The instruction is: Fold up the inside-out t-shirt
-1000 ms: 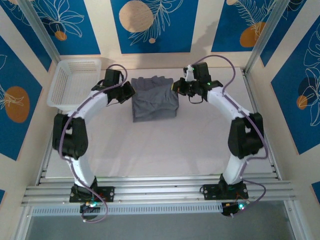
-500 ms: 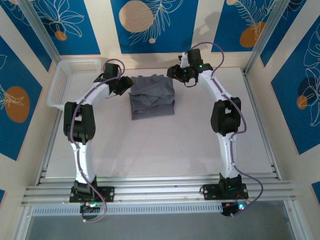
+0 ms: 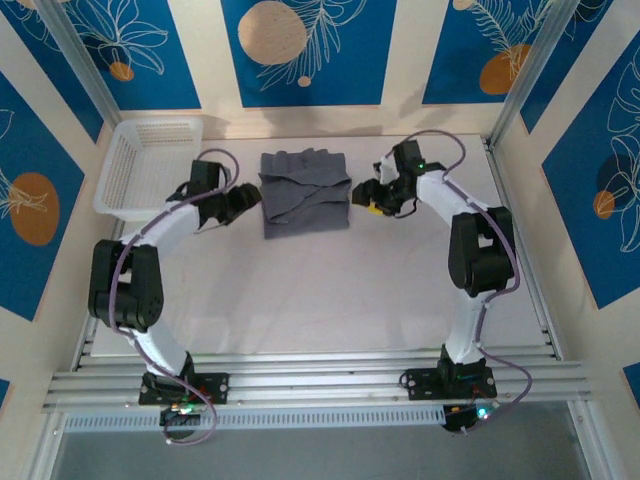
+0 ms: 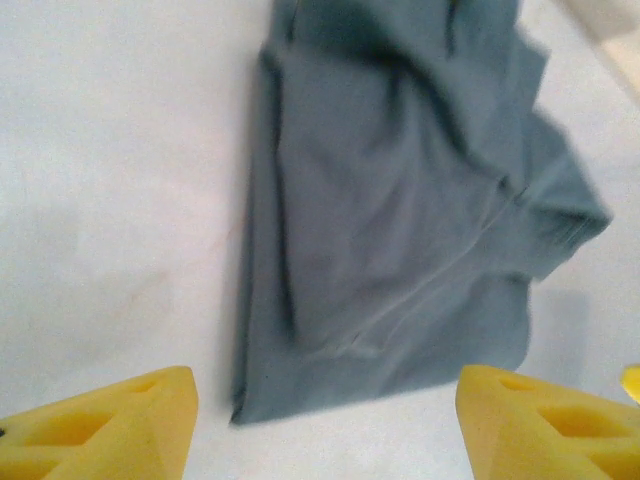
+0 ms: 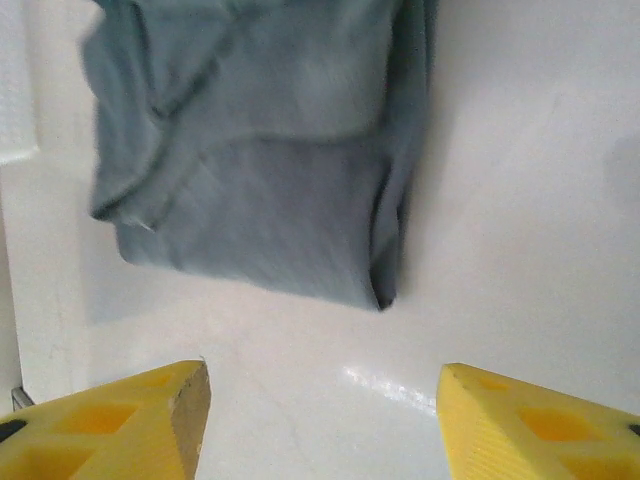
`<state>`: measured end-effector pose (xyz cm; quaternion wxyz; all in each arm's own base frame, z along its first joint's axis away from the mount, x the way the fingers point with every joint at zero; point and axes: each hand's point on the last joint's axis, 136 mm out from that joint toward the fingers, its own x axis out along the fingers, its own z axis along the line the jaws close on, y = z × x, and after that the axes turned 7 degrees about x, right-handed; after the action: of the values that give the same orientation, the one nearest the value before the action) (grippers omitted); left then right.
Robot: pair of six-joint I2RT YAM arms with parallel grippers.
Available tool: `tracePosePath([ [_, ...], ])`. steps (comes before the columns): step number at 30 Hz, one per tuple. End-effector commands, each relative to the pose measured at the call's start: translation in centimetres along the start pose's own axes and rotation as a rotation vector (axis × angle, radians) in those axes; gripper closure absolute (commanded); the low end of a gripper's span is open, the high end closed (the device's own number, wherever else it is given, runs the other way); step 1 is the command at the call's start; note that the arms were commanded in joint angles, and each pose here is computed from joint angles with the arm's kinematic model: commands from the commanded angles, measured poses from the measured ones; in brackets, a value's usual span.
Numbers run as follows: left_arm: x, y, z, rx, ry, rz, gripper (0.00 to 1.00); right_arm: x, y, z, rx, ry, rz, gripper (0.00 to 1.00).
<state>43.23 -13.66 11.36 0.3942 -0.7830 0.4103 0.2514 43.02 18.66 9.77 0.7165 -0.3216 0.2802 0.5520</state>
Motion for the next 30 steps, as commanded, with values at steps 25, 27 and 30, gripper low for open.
tracePosePath([
  [25,0.4,18.2,-0.1,-0.023,0.098,0.407,0.98,1.8,13.3,-1.1,0.139,-0.082,0.126,0.98],
  [27,-0.8,21.2,-0.2,-0.011,0.078,0.443,0.76,0.7,16.3,-1.4,0.142,-0.079,0.137,0.74],
  [30,-2.3,22.7,-0.7,0.003,0.06,0.442,0.49,-1.7,18.4,-1.2,0.141,-0.062,0.114,0.52],
])
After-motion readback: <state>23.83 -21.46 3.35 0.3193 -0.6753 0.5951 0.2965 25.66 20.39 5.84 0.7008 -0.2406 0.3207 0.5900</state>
